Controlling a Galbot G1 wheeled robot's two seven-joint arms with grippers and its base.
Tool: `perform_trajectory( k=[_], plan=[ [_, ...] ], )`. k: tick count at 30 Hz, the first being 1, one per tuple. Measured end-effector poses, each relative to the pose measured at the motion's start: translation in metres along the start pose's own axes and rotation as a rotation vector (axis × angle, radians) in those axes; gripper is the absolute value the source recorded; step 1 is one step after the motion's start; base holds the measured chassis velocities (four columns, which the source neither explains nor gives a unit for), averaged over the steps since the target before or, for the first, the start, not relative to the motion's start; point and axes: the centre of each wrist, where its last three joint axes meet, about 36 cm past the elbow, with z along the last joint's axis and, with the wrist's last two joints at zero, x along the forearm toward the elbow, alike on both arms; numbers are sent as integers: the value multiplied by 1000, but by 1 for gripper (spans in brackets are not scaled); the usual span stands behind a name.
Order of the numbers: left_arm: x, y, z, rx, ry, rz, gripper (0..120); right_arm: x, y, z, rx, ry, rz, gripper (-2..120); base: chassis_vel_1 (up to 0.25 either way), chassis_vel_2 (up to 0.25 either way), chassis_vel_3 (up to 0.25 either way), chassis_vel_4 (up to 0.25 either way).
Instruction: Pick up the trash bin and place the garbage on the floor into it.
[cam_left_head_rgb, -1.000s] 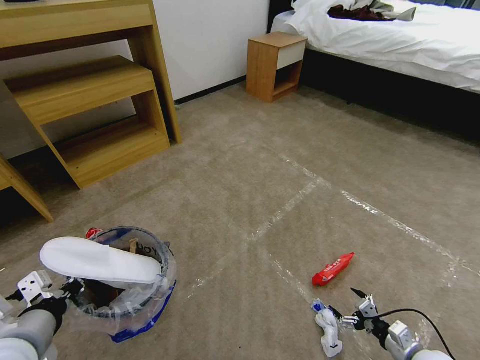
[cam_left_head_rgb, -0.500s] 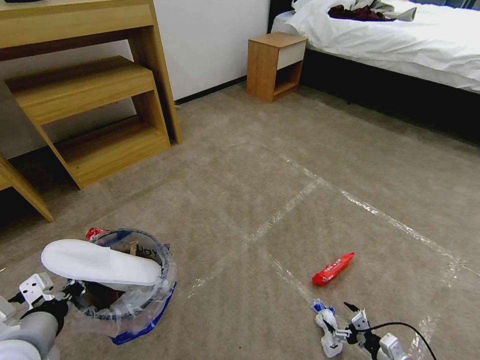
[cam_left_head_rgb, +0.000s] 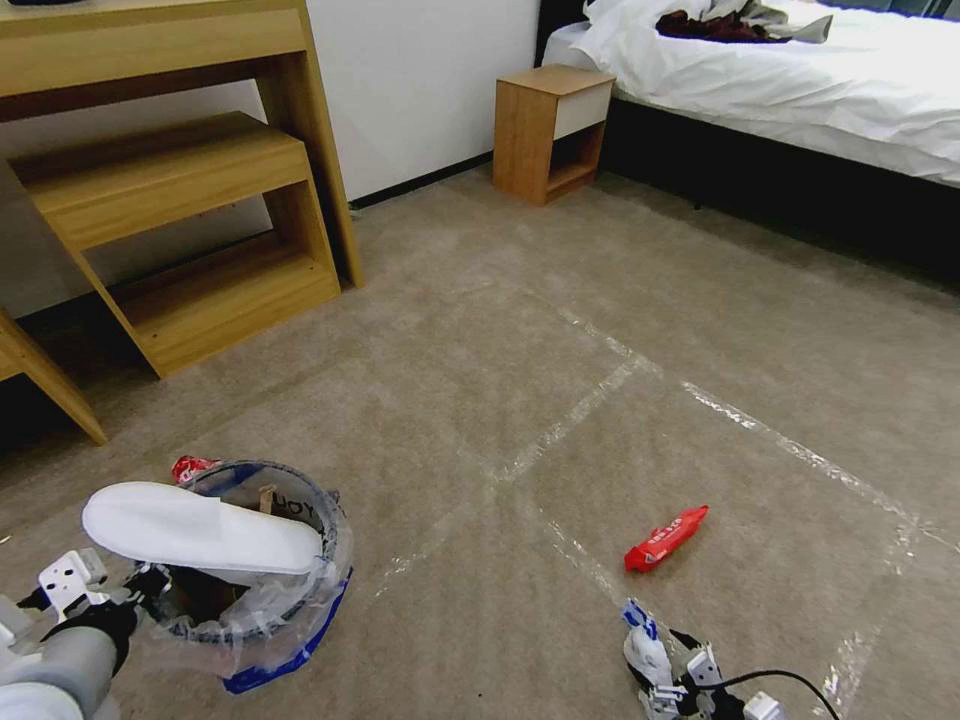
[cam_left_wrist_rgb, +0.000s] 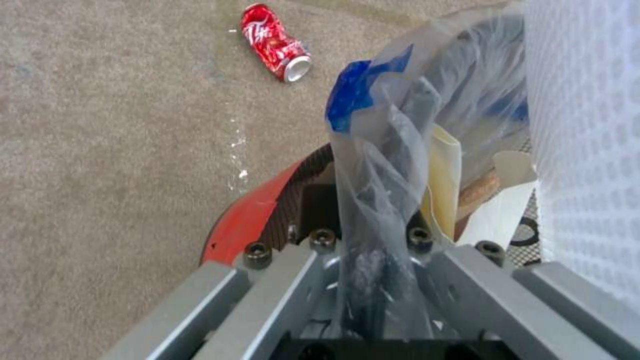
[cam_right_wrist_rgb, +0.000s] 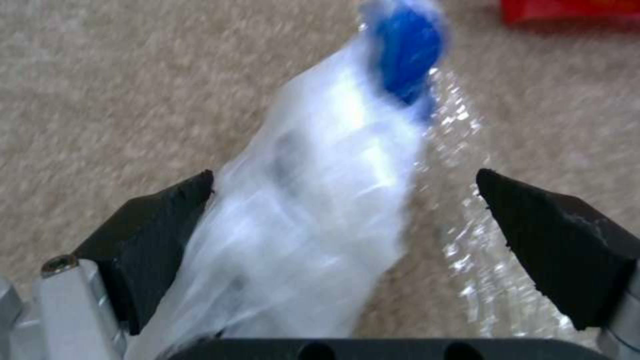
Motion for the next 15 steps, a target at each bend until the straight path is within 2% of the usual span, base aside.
perform_trajectory(
  k=[11,14,15],
  plan=[
    [-9,1,-2,-3,-3,0,0,-7,12,8,-14,8,-14,99,0,0,0,0],
    [-13,2,-3,-4,-4,-1,0,-12,16,8,-19,5,-17,88,0,0,0,0],
    [-13,2,-3,-4,-4,-1,0,-12,16,8,-19,5,-17,88,0,0,0,0]
  ],
)
